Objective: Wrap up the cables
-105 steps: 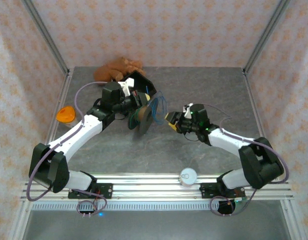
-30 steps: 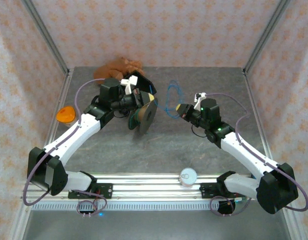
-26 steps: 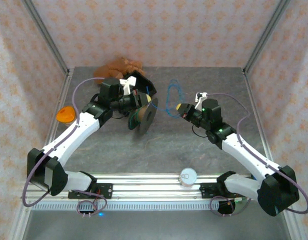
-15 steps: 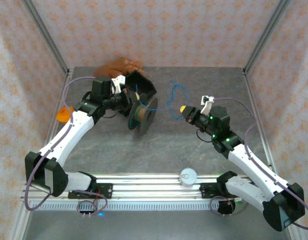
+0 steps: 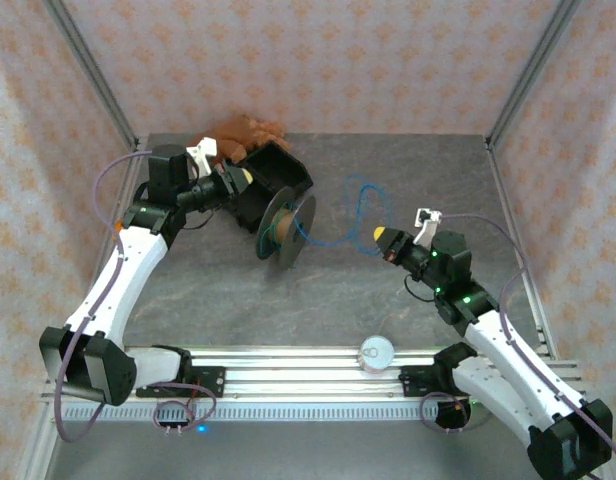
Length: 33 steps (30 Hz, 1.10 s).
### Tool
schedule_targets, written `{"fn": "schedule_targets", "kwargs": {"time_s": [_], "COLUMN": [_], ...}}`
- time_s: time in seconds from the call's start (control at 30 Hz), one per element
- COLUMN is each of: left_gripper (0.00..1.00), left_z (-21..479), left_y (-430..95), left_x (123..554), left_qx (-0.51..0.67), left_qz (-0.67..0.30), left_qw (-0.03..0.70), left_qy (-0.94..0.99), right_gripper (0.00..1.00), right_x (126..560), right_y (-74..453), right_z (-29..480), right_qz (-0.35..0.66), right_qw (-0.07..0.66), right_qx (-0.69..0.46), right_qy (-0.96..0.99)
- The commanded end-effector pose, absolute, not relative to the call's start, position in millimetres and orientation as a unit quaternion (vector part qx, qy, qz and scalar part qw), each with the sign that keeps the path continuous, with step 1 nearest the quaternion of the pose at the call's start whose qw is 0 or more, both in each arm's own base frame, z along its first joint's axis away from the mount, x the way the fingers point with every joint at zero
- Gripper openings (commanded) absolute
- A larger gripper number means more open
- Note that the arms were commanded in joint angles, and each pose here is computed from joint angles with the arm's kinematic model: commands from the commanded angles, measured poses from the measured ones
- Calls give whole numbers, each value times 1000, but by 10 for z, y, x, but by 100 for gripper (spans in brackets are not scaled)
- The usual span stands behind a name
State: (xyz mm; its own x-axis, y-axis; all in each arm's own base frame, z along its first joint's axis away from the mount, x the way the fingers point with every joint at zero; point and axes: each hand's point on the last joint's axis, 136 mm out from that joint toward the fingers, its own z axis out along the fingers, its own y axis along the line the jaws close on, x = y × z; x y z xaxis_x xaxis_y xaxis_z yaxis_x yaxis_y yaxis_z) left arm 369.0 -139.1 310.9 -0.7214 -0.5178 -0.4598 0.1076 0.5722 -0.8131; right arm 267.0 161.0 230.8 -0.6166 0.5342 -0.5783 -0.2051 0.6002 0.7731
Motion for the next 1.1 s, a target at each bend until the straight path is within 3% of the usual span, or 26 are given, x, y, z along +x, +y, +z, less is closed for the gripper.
{"fn": "schedule_targets", "kwargs": {"time_s": [0.0,0.07,0.1,0.23,0.3,0.33,0.37,0.57,0.83,0.93,1.07], "left_gripper": [0,0,9,59,76,95,99,99,98,94,81], "left_z": [3356,3336,3322,3258,3269,3313,3353,3616,3236,3071,2872], "left_y": [-1493,-1499,-1504,-1490,-1488,-1500,-1530,-2038,-2826,-3015,-3183], "left_x": [3680,3674,3658,3497,3365,3277,3187,2689,2435,2514,2681], "left_qx": [-110,-111,-109,-76,-39,-11,21,201,395,428,444], "left_qz": [-494,-494,-492,-429,-371,-334,-295,-210,-74,-16,28], "left_qw": [360,358,356,370,391,408,425,489,440,420,392], "left_qy": [784,785,787,820,842,850,856,823,803,800,805], "right_gripper": [0,0,0,0,0,0,0,0,0,0,0], "right_x": [2685,2690,2695,2709,2716,2720,2725,2743,2764,2757,2747], "right_y": [1546,1543,1538,1532,1525,1519,1517,1561,1593,1616,1639], "right_z": [2202,2191,2187,2178,2163,2153,2162,2239,2387,2442,2511], "right_qz": [406,400,397,383,373,366,360,346,340,344,351], "right_qw": [429,428,428,425,422,419,417,400,393,392,390], "right_qx": [103,99,99,93,89,87,84,63,48,44,40], "right_qy": [800,804,806,815,822,826,830,846,853,852,850]}}
